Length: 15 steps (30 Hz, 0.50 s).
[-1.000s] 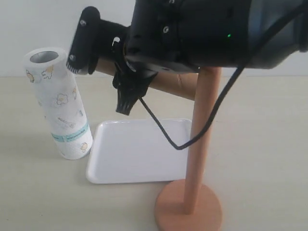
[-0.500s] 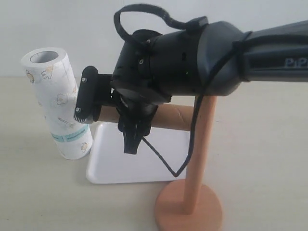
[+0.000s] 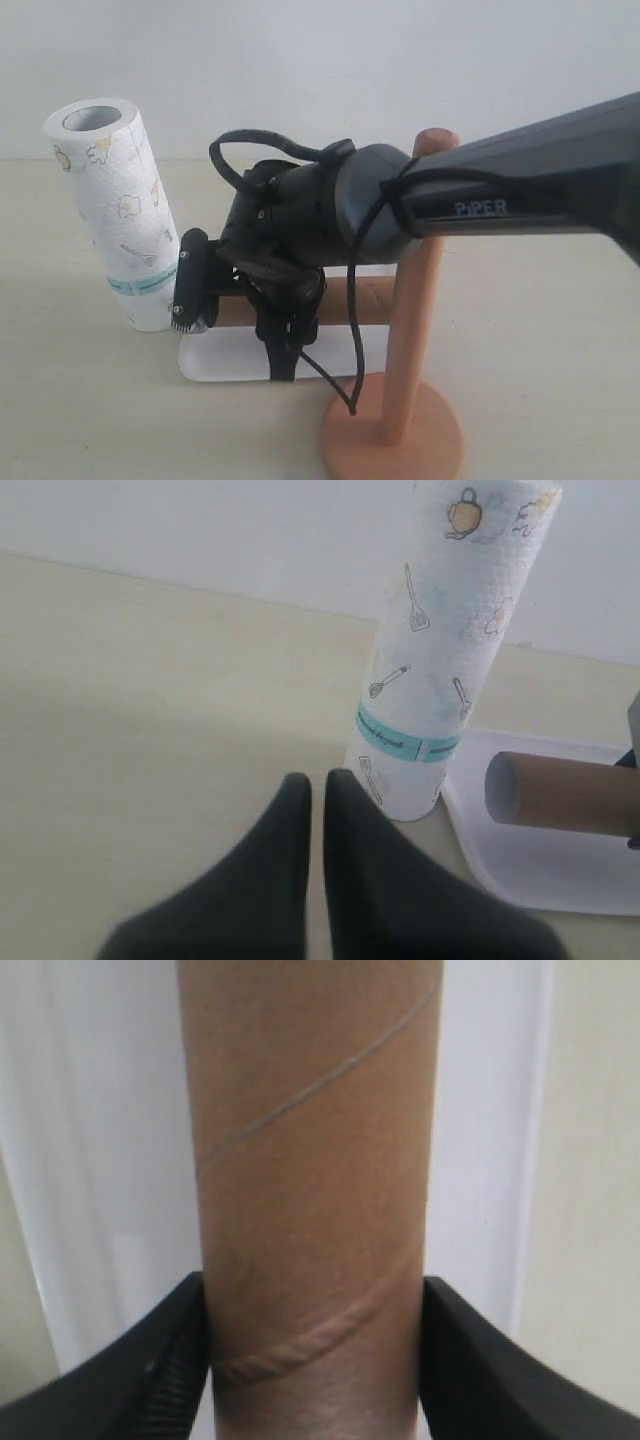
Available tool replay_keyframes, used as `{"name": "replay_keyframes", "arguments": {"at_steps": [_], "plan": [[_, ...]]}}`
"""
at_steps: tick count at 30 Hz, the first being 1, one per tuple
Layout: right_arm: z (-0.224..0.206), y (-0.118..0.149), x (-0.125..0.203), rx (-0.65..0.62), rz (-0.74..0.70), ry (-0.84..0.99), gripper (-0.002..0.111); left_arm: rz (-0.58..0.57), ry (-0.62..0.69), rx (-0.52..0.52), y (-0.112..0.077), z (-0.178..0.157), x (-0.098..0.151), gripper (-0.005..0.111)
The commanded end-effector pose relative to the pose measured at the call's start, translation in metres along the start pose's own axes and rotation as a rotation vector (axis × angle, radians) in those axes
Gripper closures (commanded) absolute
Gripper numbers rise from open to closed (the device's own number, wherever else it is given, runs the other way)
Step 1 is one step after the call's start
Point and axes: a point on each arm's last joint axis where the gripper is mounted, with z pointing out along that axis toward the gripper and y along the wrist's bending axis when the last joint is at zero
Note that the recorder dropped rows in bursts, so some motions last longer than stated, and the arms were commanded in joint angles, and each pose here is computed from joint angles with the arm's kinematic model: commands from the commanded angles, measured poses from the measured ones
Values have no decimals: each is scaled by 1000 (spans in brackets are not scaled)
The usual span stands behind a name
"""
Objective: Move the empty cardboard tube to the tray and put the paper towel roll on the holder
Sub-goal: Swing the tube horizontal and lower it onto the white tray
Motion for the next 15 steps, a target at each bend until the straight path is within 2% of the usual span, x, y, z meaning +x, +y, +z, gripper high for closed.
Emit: {"name": "replay_keyframes", "arguments": {"at_steps": [1, 8, 13, 15], "plan": [[11, 5, -4, -8, -25, -9, 108, -8, -2, -2, 0, 0, 1, 103], [19, 7, -10, 9, -75, -56, 108, -8, -2, -2, 0, 0, 1, 103], [19, 5, -14, 22, -49, -110, 108, -8, -2, -2, 0, 0, 1, 103], [19, 5, -14, 23, -49, -112, 103, -8, -2, -2, 0, 0, 1, 103]]}}
